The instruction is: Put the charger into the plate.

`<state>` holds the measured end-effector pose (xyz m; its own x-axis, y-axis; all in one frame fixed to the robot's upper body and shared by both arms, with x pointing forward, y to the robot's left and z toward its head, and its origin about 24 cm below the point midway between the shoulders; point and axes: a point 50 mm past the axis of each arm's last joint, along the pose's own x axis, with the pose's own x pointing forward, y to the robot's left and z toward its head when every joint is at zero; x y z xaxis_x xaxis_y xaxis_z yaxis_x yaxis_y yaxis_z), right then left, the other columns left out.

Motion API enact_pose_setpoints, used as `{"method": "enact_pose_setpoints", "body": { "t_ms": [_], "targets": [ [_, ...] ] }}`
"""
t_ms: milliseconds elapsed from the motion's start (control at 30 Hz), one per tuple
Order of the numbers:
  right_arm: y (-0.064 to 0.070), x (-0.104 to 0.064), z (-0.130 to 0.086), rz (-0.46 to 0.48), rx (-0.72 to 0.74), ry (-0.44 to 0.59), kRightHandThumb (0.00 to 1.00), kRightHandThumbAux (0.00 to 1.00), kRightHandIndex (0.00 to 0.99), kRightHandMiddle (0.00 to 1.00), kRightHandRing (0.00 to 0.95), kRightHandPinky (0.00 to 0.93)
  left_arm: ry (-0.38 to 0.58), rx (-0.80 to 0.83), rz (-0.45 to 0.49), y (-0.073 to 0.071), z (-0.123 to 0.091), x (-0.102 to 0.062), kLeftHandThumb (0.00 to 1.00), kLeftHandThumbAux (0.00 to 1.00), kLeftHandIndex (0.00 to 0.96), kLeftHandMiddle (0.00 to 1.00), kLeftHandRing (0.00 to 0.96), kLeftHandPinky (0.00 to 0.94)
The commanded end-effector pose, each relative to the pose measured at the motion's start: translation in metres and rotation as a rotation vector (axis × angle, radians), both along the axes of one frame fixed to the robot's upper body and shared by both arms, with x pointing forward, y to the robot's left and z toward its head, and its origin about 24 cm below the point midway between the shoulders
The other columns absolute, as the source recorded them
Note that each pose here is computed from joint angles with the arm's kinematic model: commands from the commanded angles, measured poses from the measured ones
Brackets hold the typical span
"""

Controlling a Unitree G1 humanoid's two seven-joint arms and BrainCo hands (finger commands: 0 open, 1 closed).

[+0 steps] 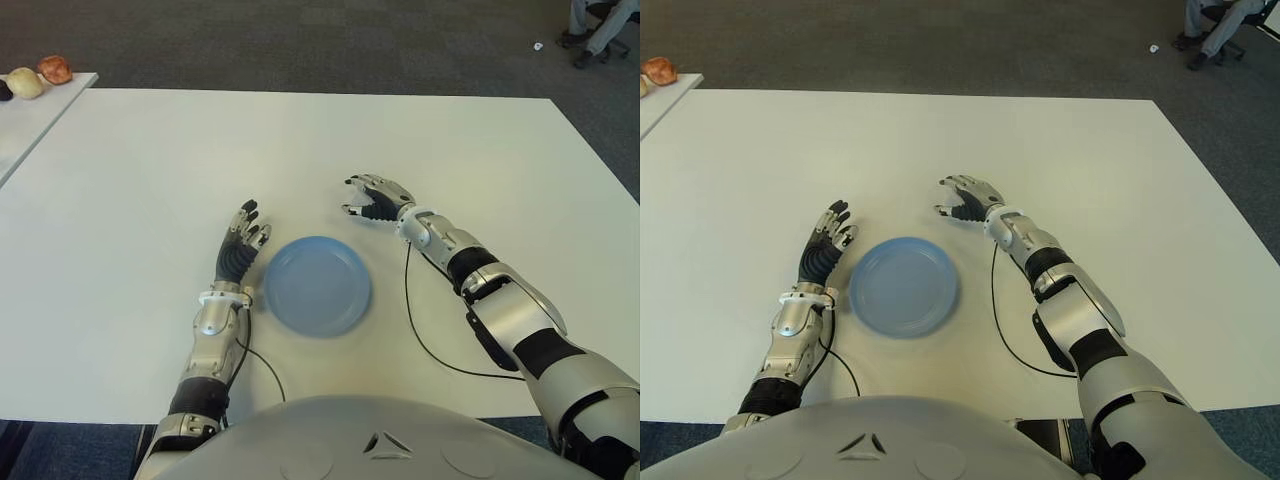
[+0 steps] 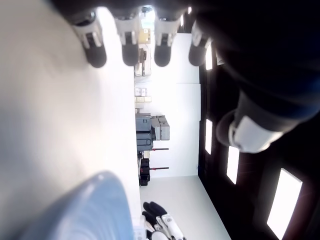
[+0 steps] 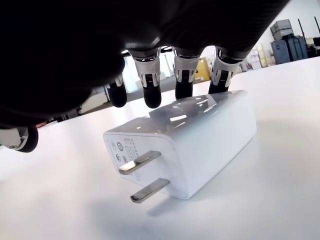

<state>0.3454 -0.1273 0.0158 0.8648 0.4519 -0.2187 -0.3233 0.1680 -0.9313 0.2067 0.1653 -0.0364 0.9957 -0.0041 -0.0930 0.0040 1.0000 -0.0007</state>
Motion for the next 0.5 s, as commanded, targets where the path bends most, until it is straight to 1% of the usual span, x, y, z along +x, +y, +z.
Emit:
{"method": "enact_pose_setpoints", "body": {
  "t_ms": [33,200,500],
  "targets": [
    [-0.003,0.001,0.001,-0.015,0.006,-0.005,0.266,0.233,0.0,0.0,0.0,0.0,0.202,-0.024,0.006,0.0,-0.032,-0.03,0.0,0.566,0.0,0.01,0.0,0.017],
    [-0.006,0.003,0.003,-0.026,0.006,-0.014,0.253,0.237,0.0,0.0,0.0,0.0,0.202,-0.025,0.005,0.0,-0.032,-0.03,0.0,0.563,0.0,0.011,0.0,0.015],
    [-0.016,0.005,0.005,-0.073,-0.011,-0.039,0.243,0.24,0.0,0.0,0.0,0.0,0.202,-0.029,-0.003,0.001,-0.032,-0.03,0.0,0.56,0.0,0.007,0.0,0.009]
  ]
}}
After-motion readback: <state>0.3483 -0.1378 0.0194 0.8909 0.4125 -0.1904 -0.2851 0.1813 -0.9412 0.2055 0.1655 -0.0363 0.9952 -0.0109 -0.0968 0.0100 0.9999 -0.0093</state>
